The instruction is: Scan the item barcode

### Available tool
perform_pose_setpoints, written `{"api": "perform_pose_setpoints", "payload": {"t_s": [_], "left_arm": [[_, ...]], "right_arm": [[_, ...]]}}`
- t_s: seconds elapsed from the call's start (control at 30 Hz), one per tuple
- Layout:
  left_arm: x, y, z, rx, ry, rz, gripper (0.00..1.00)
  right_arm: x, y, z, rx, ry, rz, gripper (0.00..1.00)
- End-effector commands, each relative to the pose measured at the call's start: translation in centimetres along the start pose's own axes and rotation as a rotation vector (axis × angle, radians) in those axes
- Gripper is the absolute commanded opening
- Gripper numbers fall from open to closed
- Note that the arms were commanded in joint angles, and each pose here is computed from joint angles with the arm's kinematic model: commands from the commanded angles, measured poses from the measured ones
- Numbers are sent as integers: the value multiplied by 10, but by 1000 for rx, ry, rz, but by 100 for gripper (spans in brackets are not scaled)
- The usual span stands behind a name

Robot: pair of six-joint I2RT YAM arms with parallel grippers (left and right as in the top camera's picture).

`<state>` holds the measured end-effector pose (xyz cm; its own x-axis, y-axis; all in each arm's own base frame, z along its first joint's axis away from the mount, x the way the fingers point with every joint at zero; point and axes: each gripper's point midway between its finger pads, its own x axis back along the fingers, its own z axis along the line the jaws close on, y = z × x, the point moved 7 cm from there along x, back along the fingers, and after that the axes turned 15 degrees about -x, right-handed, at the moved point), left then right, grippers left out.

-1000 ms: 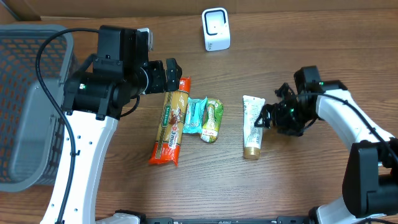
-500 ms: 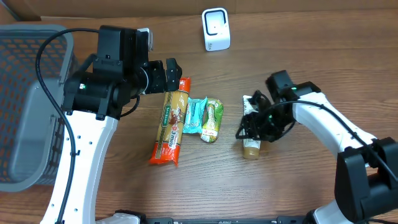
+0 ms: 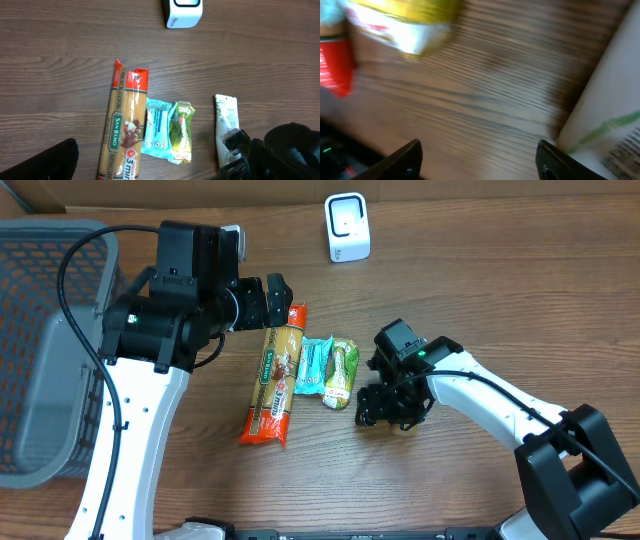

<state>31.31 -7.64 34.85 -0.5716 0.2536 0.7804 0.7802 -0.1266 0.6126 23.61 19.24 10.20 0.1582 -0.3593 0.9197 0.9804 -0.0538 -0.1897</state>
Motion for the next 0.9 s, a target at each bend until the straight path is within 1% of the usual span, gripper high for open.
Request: {"api": "perform_pose_setpoints", "payload": {"t_s": [0.0, 0.17, 0.3, 0.53, 0.6, 0.77, 0.8, 0.87], "left_arm": [[0, 1, -1, 1, -9, -3, 100], [0, 1, -1, 2, -9, -3, 100], [0, 1, -1, 2, -9, -3, 100], [0, 1, -1, 2, -9, -3, 100], [0, 1, -1, 1, -9, -3, 100], [0, 1, -1, 1, -9, -3, 100], [0, 1, -1, 1, -10, -3, 100], [0, 1, -1, 2, -9, -3, 99]], "right_arm": [[2, 2, -22, -58, -169, -83, 73], [11, 10, -47, -110, -318, -147, 74], [21, 25, -67, -189, -326, -191, 75], [47, 62, -115, -373, -265, -301, 76], [57, 76, -132, -436, -230, -359, 79], [68, 95, -138, -475, -87, -425, 79], [69, 96, -141, -529, -72, -432, 75], [71, 96, -146, -721, -45, -446, 75]]}}
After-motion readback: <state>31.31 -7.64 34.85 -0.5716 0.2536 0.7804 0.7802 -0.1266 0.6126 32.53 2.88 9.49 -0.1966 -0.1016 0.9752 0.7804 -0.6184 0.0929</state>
